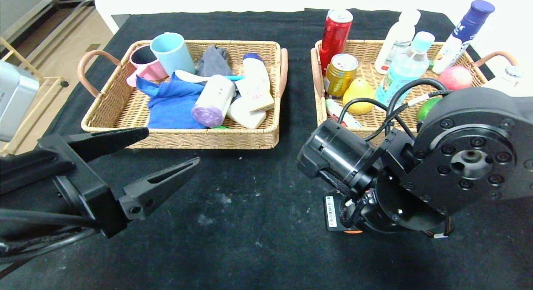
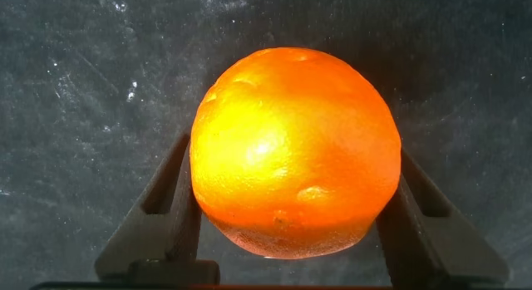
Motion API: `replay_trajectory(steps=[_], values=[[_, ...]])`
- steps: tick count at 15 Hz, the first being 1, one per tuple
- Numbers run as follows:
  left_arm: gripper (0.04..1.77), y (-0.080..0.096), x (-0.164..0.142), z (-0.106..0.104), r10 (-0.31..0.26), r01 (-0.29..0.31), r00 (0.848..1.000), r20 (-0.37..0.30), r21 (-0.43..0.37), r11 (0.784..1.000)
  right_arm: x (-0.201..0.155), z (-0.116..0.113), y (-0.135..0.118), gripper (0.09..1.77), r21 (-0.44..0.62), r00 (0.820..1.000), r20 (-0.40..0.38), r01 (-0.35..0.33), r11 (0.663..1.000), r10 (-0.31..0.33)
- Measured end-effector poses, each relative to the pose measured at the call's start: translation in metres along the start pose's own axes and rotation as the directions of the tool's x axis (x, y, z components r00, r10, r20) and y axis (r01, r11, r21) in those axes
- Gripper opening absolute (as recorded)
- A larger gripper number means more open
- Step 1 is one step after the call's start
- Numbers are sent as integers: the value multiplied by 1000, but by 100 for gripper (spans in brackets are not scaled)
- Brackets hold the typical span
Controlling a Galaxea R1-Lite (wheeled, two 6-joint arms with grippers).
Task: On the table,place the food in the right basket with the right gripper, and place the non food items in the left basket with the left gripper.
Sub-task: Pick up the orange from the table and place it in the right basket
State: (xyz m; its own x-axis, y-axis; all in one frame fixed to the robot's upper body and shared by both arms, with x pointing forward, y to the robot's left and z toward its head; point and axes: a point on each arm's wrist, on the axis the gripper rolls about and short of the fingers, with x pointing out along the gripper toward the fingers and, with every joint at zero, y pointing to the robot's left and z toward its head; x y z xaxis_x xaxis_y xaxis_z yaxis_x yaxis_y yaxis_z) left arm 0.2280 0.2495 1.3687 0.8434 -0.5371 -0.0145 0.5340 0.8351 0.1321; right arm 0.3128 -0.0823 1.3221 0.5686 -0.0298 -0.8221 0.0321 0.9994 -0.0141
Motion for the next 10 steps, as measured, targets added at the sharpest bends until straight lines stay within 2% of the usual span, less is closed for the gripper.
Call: replay_trajectory(steps=[10], values=[[172, 0, 0, -1, -4, 4, 1000, -2, 0, 1000, -9, 0, -3, 121, 0, 1000, 20, -11, 1000, 11]])
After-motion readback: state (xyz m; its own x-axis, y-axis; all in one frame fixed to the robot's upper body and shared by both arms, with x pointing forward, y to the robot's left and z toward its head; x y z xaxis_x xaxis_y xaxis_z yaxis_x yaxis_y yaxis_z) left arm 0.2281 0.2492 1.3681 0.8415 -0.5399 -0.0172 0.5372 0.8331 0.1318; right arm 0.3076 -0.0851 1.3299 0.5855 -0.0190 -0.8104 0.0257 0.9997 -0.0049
